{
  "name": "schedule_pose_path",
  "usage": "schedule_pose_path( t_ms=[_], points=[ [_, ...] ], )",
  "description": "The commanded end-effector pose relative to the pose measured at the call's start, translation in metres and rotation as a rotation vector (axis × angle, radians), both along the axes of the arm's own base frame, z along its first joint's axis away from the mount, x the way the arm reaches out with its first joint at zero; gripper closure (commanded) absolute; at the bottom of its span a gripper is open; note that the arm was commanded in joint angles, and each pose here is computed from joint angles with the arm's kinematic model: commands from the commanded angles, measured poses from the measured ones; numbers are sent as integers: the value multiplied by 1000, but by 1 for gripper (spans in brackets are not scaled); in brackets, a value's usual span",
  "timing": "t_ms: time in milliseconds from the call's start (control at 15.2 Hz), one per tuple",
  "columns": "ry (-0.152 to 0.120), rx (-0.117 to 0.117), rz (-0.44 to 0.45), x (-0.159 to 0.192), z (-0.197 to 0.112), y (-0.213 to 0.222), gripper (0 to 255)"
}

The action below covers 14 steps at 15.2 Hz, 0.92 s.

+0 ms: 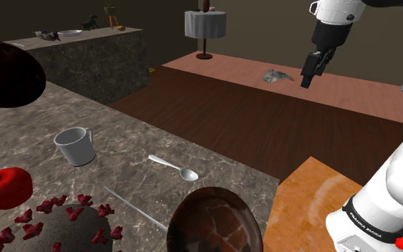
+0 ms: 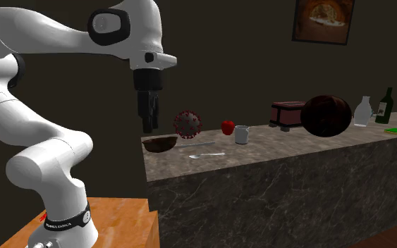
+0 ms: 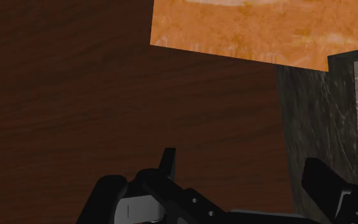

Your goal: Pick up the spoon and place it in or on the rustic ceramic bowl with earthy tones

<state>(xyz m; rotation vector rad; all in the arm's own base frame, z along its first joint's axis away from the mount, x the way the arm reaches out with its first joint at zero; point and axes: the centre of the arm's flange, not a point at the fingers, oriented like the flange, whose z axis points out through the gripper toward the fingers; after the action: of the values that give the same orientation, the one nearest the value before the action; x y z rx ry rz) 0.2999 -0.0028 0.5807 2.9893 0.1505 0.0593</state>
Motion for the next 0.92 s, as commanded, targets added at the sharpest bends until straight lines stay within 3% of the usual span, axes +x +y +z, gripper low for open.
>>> schedule_pose_path(
  t_ms=[0, 858],
  points=[
    [0, 0, 0, 0, 0, 0, 0],
    [-54, 101, 27, 49, -87, 120, 0]
  ],
)
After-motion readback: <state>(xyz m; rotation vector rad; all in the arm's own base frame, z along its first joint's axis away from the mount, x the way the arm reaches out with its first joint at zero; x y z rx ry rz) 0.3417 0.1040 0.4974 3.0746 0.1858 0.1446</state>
